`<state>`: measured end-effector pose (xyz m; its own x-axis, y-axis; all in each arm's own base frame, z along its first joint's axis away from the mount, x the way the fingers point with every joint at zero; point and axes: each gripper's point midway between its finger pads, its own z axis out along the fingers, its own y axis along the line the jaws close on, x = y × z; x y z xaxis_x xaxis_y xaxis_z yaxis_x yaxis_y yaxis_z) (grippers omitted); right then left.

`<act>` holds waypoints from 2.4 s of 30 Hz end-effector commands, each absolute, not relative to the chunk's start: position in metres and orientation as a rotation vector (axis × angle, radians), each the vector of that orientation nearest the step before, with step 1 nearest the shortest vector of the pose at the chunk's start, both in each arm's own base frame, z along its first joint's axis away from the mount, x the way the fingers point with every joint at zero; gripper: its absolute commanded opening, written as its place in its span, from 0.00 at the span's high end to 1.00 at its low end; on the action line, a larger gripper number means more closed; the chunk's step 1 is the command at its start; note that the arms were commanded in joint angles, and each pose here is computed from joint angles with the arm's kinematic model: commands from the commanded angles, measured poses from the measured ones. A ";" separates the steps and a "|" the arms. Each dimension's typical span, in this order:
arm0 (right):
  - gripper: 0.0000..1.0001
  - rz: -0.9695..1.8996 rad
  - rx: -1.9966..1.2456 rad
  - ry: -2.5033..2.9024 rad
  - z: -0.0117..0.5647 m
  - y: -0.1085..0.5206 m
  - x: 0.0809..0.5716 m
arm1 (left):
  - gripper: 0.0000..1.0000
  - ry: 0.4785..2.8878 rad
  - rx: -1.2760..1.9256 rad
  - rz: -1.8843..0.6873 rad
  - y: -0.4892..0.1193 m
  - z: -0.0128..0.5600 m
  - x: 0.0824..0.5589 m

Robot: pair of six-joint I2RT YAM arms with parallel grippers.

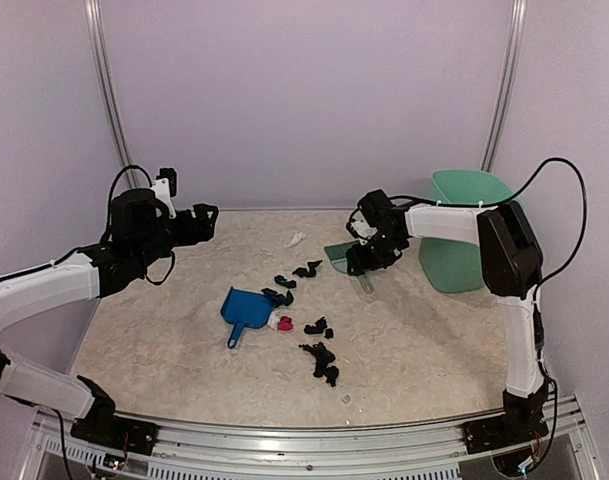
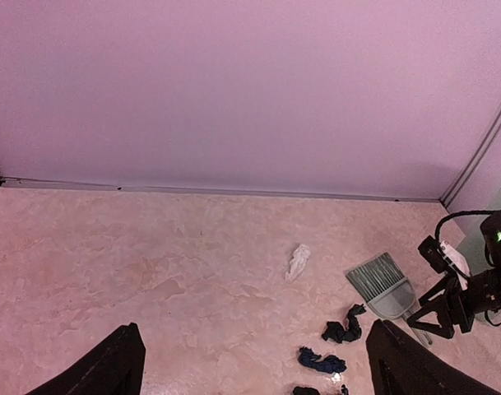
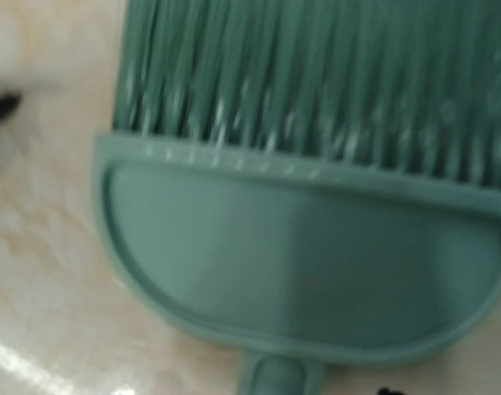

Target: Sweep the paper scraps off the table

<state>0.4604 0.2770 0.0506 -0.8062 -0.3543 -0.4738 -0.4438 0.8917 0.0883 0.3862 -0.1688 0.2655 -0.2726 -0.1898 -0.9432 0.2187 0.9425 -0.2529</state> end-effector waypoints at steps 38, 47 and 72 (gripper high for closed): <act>1.00 0.411 -0.433 2.427 0.094 0.293 0.468 | 0.09 1.793 0.088 -0.466 -0.187 0.275 0.388; 1.00 0.662 -0.420 2.258 0.149 0.311 0.460 | 0.09 1.782 0.179 -0.495 -0.216 0.280 0.385; 1.00 1.324 -0.336 1.701 0.303 0.345 0.396 | 0.11 1.660 0.379 -0.515 -0.282 0.296 0.360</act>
<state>0.4159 0.3382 0.2517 -0.6094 0.2326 -0.7580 -0.5883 0.5082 0.6290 0.3597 -0.2793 0.2803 -0.2180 -0.0272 -0.9756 0.5184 0.8437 -0.1393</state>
